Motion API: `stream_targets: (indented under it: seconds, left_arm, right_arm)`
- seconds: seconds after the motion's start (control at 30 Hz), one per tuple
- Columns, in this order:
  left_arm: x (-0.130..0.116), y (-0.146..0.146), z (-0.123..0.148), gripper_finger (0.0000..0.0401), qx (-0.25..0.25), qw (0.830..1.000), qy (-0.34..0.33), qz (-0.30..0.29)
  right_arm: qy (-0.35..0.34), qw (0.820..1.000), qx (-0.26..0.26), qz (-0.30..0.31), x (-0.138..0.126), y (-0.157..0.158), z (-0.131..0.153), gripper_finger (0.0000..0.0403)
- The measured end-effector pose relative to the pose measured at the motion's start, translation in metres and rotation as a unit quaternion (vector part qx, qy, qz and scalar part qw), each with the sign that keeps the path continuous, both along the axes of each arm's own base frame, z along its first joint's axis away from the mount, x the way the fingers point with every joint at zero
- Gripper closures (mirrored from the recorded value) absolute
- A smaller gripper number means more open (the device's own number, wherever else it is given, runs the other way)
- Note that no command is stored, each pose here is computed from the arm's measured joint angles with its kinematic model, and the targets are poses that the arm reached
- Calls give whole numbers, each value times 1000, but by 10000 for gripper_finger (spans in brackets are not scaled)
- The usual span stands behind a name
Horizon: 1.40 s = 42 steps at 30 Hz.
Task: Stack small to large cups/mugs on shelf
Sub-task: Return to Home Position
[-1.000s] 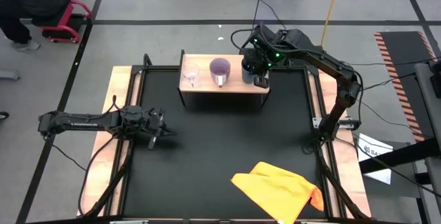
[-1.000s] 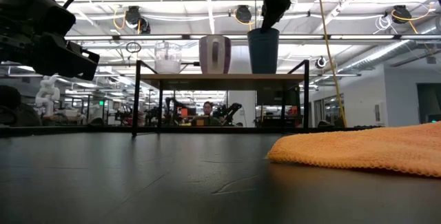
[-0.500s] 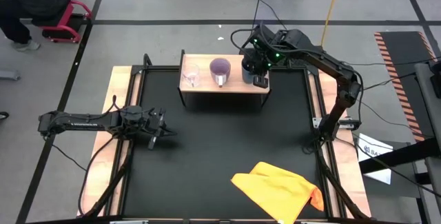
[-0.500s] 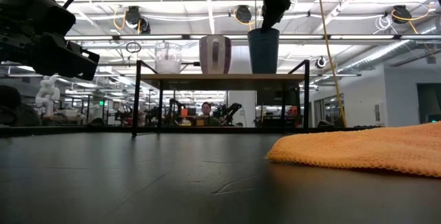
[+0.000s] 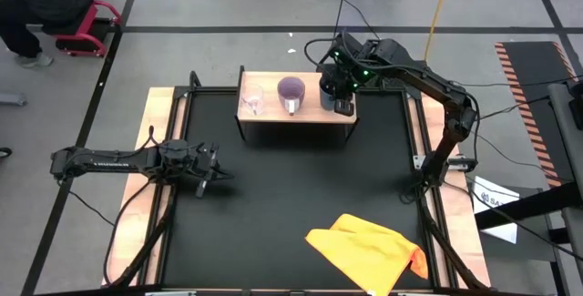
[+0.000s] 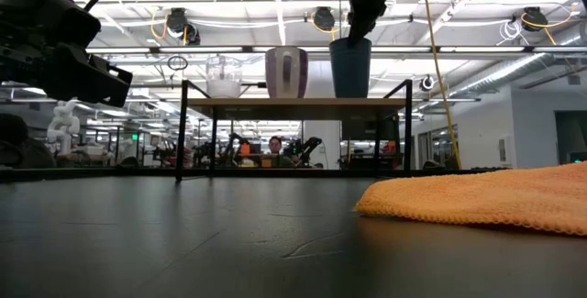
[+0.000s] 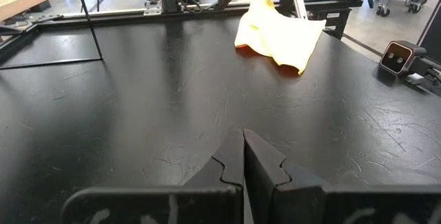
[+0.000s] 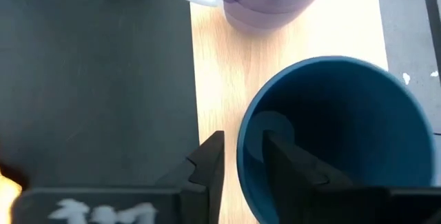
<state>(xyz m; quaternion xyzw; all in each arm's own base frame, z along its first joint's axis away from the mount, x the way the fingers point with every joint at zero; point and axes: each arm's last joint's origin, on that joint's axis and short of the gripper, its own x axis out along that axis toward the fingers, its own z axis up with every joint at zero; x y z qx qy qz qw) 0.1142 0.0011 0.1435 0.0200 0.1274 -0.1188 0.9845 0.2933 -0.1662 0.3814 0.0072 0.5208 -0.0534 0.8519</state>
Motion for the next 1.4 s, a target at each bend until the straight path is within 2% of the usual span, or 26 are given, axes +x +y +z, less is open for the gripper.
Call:
stream_targets:
  seconds: [0.23, 0.53, 0.67, 0.8, 0.9, 1.1, 1.3, 1.4]
  left_arm:
    - [0, 0, 0, 398, -1, 1000, 0, 0]
    - [0, 0, 0, 398, -2, 1000, 1, 0]
    - [0, 0, 0, 398, 0, 1000, 0, 0]
    - [0, 0, 0, 398, 2, 1000, 0, 0]
    - [0, 0, 0, 398, 2, 1000, 0, 0]
    - [0, 0, 0, 398, 2, 1000, -1, 0]
    - [0, 0, 0, 398, 2, 1000, -1, 1]
    - [0, 0, 0, 398, 3, 1000, -1, 0]
  right_arm:
    - [-29, 999, -25, 5, -9, 1, 14, 271]
    - [-83, 995, -51, -20, -50, 18, 53, 256]
    - [-88, 993, -75, 9, -72, 32, 67, 276]
    - [-98, 990, -94, 32, -93, 46, 70, 339]
    - [-93, 990, -93, 44, -107, 55, 58, 391]
    - [-152, 984, -80, 55, -124, 69, 18, 397]
    - [-225, 971, -34, 79, -138, 82, -37, 402]
    - [-247, 967, -20, 59, -143, 86, -59, 402]
